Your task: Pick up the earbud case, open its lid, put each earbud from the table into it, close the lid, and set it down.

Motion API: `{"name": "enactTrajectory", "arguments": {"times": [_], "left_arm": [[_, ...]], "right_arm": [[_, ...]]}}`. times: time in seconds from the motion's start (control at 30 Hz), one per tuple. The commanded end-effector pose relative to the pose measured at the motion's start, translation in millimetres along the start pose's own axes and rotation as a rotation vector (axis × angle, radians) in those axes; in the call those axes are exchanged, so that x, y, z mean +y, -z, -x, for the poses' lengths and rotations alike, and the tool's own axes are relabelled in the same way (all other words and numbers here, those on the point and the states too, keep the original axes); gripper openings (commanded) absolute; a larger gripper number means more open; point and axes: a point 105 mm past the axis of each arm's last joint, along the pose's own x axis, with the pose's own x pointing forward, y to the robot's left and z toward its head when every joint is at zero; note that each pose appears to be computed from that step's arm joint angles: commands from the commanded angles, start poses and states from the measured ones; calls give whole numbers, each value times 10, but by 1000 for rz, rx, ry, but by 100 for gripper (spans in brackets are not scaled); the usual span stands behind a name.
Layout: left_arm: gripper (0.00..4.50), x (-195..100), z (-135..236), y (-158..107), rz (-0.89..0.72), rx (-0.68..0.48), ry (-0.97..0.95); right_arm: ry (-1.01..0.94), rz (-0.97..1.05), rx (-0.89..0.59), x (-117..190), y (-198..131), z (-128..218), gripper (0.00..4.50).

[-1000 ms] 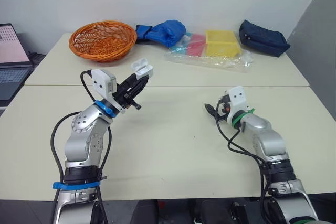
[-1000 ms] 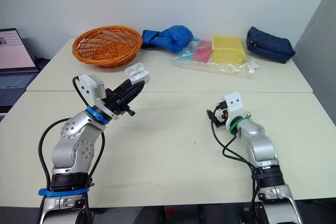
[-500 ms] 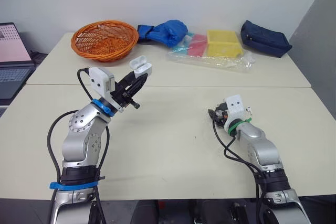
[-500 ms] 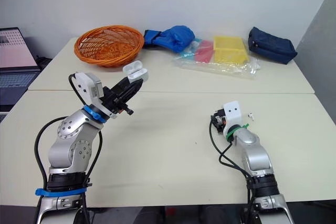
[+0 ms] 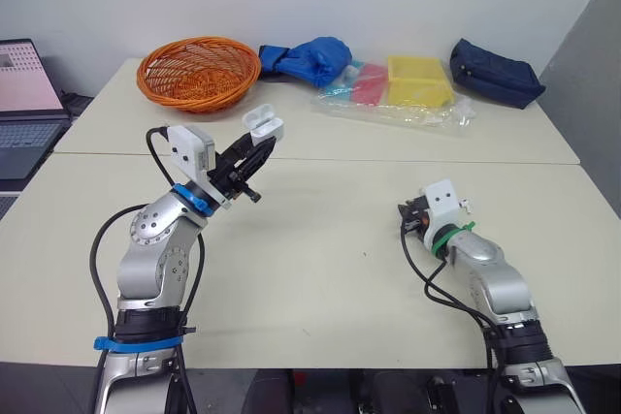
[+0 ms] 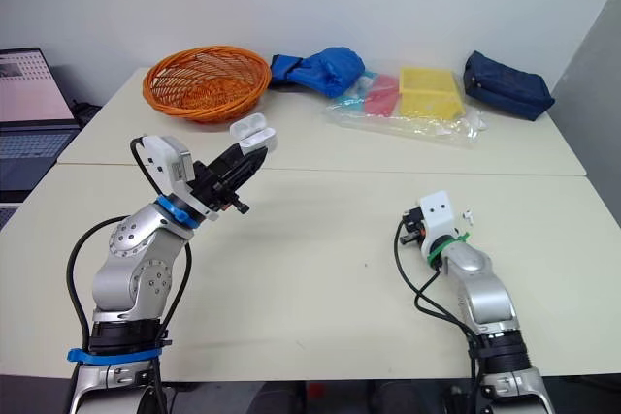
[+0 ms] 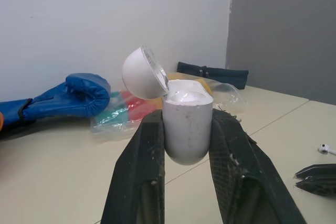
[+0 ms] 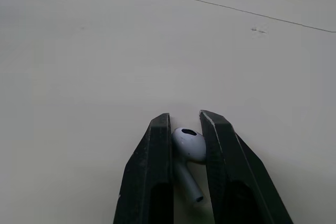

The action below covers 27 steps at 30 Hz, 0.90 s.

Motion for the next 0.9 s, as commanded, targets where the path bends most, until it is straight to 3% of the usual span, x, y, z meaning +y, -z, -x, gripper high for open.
{"name": "enactTrajectory", "arguments": {"times": [0.03, 0.17, 0.3, 0.47, 0.73, 0.9], "left_arm": [[78, -108, -6, -123, -38, -47, 52], [78, -171, 20, -69, -37, -35, 89], [78, -202, 41, -28, -39, -36, 94], [78, -270, 49, -4, -36, -44, 96], [78, -361, 99, -16, -31, -39, 92], [78, -357, 142, -38, -37, -27, 86]], "right_arm": [[-304, 196, 17, 13, -230, 328, 43], [-556, 437, 206, -211, -249, 780, 43], [-617, 625, 366, -619, -276, 989, 43], [-663, 886, 682, -1125, 28, 1127, 43], [-674, 917, 752, -1306, 212, 1153, 43], [-713, 836, 841, -1307, 258, 1297, 43]]}}
